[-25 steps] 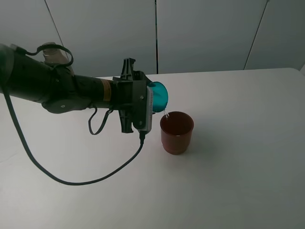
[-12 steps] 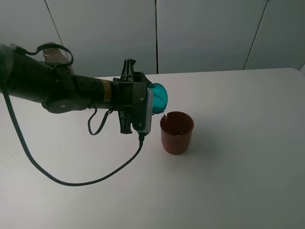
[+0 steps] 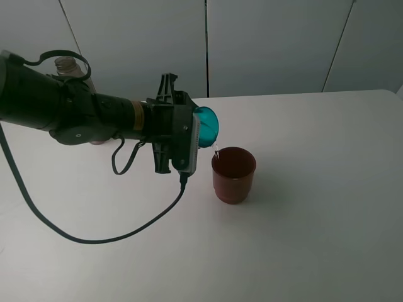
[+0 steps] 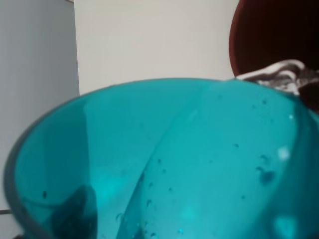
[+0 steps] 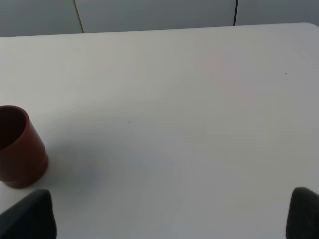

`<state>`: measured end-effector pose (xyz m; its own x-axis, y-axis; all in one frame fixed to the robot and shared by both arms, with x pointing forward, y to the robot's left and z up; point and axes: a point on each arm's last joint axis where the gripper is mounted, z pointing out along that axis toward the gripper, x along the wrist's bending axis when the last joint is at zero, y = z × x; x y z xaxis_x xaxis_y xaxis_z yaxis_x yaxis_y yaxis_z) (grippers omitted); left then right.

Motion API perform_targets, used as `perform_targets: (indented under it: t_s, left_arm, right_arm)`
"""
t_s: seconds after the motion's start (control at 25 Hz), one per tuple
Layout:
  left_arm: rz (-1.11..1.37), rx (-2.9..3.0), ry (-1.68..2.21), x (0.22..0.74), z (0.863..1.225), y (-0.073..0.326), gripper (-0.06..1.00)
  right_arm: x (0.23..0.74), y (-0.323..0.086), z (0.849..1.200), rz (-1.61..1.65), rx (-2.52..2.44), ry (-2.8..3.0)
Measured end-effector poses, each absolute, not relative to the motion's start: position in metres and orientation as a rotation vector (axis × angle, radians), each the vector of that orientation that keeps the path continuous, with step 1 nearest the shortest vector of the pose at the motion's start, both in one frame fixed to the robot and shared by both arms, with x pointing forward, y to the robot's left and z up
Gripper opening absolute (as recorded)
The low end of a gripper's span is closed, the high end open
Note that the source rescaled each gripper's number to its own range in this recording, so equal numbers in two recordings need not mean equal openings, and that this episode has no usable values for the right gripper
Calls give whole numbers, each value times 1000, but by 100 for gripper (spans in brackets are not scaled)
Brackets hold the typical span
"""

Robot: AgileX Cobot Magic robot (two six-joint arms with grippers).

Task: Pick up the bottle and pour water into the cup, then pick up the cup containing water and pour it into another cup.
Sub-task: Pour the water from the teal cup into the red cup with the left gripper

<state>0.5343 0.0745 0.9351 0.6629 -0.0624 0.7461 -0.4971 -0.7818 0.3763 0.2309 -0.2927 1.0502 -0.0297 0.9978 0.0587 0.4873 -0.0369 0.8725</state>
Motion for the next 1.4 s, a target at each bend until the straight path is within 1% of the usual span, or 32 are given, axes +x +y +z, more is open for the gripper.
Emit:
perform_targets:
  t_s: [0.28, 1.4]
  left_arm:
    - [1011, 2364, -507, 531, 939, 63, 7]
    - [1034, 2437, -605, 532, 945, 55, 7]
  right_arm:
    - [231, -293, 1050, 995, 1594, 1586]
    - [231, -293, 1050, 995, 1594, 1586]
